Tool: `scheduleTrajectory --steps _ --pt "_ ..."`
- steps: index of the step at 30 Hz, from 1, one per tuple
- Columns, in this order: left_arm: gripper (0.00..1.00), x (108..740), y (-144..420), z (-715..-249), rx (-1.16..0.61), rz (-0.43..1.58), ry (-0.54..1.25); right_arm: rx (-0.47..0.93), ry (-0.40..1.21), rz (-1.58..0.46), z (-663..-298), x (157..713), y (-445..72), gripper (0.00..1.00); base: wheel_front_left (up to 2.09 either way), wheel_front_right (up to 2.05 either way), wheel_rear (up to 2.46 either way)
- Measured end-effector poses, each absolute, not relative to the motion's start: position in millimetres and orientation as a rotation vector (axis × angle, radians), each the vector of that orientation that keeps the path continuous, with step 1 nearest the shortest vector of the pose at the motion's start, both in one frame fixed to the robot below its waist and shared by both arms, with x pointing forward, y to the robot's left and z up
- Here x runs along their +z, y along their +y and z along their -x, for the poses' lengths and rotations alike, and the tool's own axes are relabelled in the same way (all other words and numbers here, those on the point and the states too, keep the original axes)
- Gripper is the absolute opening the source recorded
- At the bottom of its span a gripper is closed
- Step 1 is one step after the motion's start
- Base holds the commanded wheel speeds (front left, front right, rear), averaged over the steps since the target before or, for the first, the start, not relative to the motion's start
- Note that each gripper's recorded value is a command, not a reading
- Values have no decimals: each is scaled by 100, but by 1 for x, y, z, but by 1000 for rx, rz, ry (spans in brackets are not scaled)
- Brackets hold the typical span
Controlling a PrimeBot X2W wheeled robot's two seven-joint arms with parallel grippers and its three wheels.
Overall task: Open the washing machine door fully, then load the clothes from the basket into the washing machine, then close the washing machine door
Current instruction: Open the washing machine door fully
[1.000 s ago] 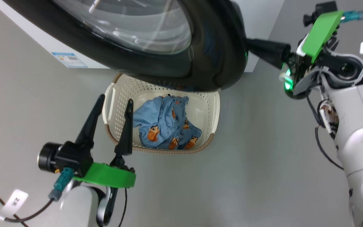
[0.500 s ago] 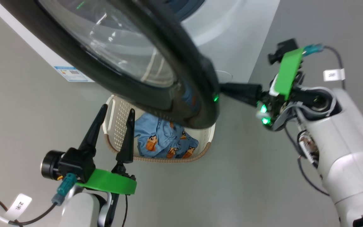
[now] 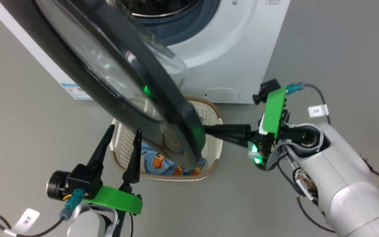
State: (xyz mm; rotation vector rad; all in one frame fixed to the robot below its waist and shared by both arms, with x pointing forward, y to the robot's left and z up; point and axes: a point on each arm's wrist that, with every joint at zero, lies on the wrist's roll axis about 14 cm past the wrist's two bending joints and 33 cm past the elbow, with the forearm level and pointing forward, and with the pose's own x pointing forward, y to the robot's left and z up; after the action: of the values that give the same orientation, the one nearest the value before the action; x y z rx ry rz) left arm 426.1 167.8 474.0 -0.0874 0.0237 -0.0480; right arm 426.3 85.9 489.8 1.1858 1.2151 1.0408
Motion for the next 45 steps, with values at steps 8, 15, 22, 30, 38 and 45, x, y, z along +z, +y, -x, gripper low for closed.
scheduleTrajectory --steps 8,15,22,30,38,45 --pt "100 474 174 -415 -26 90 32 1048 1228 -1204 -407 494 92 0 0 0 0" --pt "100 474 181 -407 -6 82 33 1070 1232 -1207 -394 502 97 0 0 0 0" --pt "100 475 185 -402 7 83 34 1070 1229 -1205 -390 504 99 0 0 0 0" --pt "100 477 185 -399 11 84 28 1059 1221 -1209 -387 505 98 0 0 0 0" --pt "100 475 184 -398 9 88 33 979 1084 -1250 -407 512 87 0 0 0 0" --pt "100 476 185 -398 11 91 33 825 777 -1309 -446 533 46 100 0 0 0"
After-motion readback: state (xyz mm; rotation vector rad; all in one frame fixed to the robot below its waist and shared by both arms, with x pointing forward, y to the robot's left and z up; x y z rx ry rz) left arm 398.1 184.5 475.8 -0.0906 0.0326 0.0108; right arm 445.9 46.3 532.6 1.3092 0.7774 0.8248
